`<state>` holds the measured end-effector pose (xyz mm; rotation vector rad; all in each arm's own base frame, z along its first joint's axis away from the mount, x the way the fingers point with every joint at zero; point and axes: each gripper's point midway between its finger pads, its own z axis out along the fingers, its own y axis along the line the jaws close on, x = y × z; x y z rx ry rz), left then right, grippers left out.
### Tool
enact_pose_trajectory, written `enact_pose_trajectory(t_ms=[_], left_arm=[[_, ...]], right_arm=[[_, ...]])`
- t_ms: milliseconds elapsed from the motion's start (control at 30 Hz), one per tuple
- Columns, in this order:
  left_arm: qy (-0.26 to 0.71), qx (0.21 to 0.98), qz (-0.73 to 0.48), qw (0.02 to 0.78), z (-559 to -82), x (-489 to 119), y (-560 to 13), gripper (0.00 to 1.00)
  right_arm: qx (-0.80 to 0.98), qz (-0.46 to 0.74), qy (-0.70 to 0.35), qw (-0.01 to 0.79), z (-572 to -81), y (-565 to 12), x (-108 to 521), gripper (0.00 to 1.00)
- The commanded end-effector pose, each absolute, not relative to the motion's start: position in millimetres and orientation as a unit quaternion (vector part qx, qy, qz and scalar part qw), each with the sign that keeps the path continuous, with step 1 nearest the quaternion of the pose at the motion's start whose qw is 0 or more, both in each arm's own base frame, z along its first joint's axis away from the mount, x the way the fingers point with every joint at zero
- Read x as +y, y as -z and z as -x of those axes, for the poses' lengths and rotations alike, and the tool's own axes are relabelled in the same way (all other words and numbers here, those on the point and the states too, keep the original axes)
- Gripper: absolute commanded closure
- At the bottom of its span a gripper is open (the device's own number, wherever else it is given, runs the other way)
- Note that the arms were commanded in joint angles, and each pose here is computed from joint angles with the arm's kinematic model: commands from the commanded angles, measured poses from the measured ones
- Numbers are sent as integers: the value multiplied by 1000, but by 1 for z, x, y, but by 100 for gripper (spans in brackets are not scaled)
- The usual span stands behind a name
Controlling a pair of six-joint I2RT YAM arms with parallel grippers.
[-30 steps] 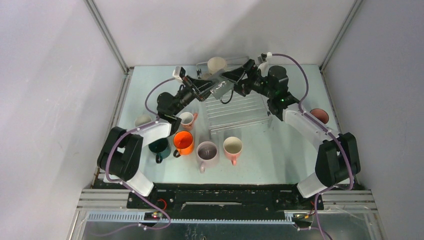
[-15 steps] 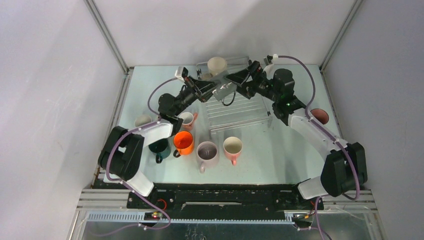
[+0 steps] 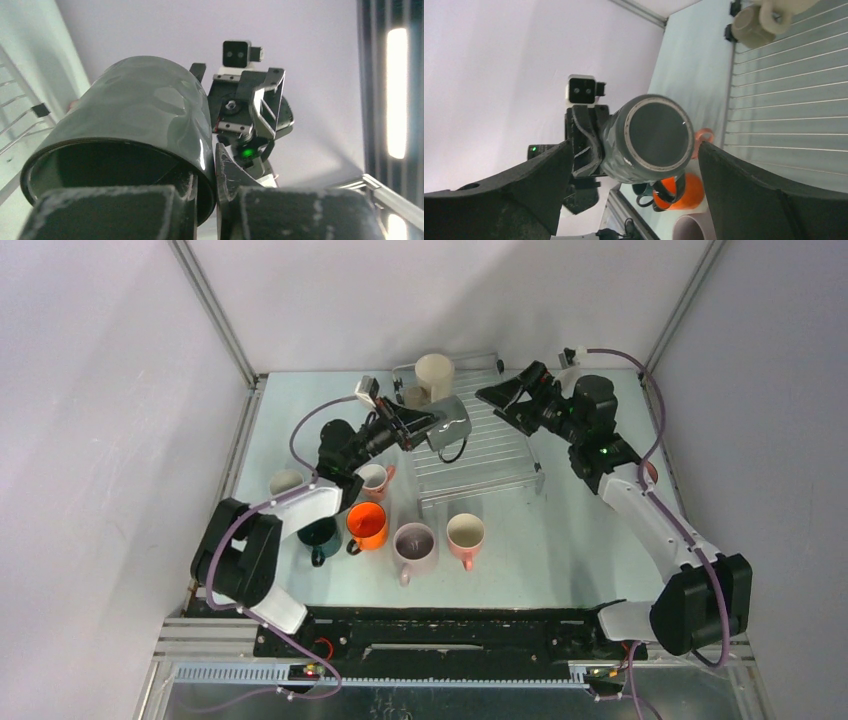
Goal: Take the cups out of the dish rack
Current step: Place the cup at the center of the board.
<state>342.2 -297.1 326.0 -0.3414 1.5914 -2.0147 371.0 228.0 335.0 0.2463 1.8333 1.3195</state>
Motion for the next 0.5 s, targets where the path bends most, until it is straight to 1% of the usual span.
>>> enact_pose_trajectory(t_ms=[0, 167, 300, 467], left_arm=[[739, 578, 25, 344, -317, -293, -382, 100], [673, 651, -31, 349, -310, -303, -364, 100], [595, 723, -83, 342, -300, -317, -339, 100], [520, 770, -155, 335, -283, -335, -323, 100]], right_arm=[[735, -98, -488, 461, -371, -343, 201, 0], [760, -111, -430, 474, -371, -337, 173, 0], [771, -106, -387, 495, -364, -352, 158, 0], [770, -107, -348, 525, -353, -380, 141, 0]])
